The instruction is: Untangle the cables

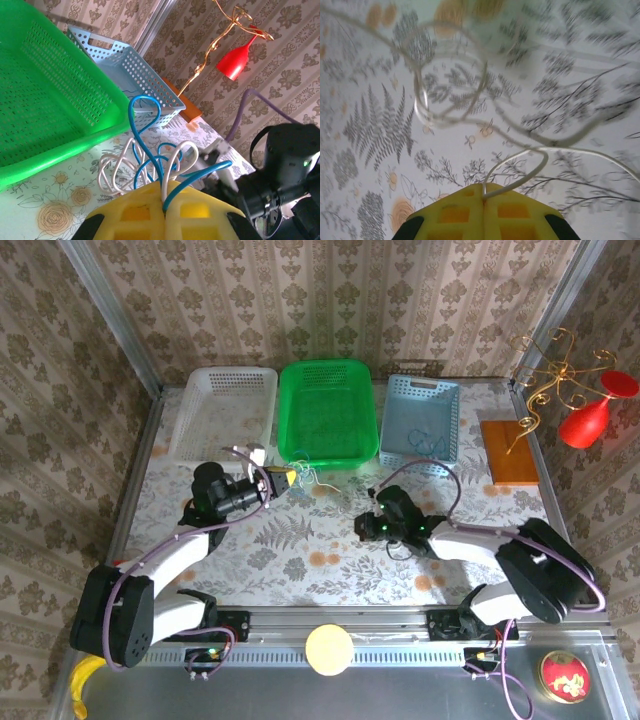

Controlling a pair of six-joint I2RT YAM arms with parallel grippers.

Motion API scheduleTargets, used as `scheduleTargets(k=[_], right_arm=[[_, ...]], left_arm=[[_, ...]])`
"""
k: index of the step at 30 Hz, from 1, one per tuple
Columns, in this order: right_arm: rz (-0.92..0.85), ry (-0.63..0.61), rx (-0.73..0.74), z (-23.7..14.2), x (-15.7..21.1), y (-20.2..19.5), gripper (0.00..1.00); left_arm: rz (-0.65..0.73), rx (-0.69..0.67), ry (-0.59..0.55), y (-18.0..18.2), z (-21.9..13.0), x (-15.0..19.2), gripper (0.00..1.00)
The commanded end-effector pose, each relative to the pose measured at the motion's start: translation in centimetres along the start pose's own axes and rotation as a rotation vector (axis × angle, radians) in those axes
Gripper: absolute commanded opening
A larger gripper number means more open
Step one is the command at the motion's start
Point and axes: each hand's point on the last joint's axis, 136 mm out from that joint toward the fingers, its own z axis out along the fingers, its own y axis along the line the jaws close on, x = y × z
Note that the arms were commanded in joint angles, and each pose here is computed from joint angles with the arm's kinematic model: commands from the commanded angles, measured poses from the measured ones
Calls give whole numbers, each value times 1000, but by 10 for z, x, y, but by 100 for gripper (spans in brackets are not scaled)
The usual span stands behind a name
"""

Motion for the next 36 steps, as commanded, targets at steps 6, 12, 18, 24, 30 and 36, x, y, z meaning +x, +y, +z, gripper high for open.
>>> scheduleTargets(k=[6, 12, 18, 24, 30, 36], right_arm=[[-65, -18, -81, -10, -25, 43, 51], [-128, -98, -138, -57, -53, 76, 58], [-194, -176, -242, -87, -71, 107, 59], [-428, -248, -324, -102, -79, 133, 59], [-576, -254, -370, -102, -88, 156, 60], [-647, -239, -399, -90, -91, 179, 60]], left_arm=[[2, 30, -75, -13, -2, -28, 0], [-67, -2, -52, -4, 1, -21, 0], [-218, -138, 0, 18, 5, -9, 0], [-389, -293, 47, 38, 4, 2, 0], [-488, -325, 87, 35, 6, 6, 0], [-565, -322, 103, 30, 11, 9, 0]])
